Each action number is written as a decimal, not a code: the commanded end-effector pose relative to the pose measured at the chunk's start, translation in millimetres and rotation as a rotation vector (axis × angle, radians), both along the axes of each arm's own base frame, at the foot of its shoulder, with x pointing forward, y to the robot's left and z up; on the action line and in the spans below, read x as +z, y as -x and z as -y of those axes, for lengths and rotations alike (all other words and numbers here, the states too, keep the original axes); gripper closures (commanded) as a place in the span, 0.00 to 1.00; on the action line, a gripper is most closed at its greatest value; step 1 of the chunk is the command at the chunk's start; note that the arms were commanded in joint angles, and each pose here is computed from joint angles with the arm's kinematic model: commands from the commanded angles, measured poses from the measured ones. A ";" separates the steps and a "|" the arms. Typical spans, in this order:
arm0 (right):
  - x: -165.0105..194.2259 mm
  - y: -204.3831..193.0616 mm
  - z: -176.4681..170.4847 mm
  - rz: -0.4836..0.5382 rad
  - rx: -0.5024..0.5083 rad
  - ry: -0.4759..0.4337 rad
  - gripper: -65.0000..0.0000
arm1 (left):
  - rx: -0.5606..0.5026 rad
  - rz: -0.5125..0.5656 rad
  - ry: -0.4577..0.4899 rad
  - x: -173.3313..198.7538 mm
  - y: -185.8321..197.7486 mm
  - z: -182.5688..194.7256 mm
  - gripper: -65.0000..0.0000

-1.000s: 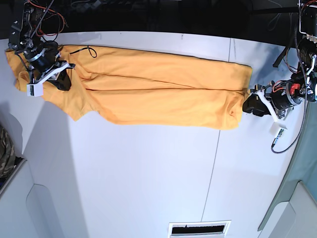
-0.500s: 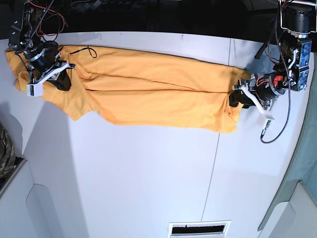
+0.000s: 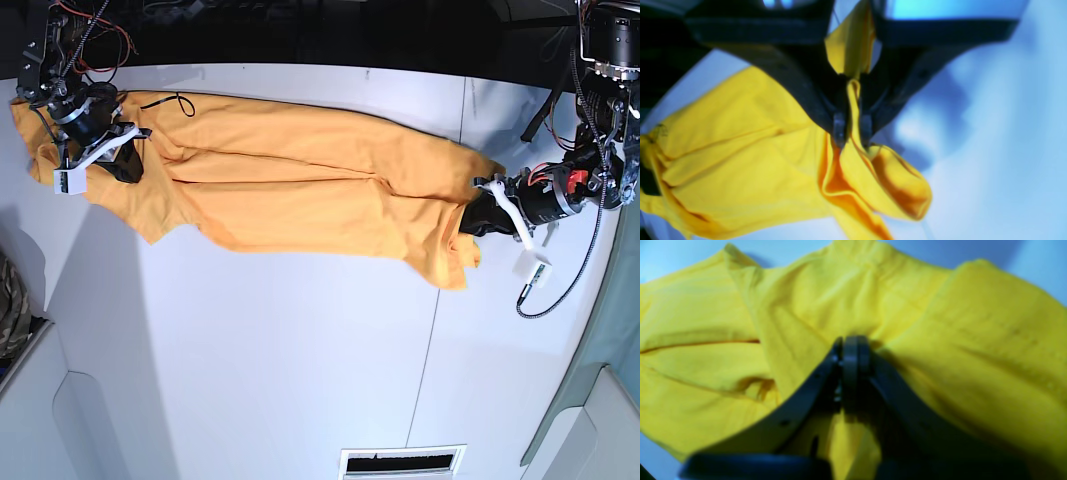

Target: Layout the t-shirt on the table in an organized manner, then fold the t-shirt properly

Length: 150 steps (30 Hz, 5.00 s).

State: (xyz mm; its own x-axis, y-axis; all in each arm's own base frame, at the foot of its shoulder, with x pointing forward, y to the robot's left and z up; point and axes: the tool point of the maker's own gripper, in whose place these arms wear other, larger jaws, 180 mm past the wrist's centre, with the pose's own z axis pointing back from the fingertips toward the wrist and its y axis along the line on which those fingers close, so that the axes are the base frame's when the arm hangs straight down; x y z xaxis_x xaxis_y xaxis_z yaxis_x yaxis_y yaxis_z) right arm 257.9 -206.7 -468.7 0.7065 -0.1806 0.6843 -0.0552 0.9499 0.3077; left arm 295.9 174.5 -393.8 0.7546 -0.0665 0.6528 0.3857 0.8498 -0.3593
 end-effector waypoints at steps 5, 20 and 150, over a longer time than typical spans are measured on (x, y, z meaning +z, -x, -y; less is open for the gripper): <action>3.0 -2.1 5.4 0.003 0.002 0.017 1.00 | -0.080 0.138 0.135 52.9 0.3 40.1 1.00; 2.9 -2.0 5.7 0.002 0.002 0.018 1.00 | -0.100 0.098 0.249 13.6 11.2 194.2 1.00; -2.8 1.6 95.0 -0.074 -0.253 -0.095 0.44 | -0.347 -0.009 0.125 -46.5 80.0 221.1 0.59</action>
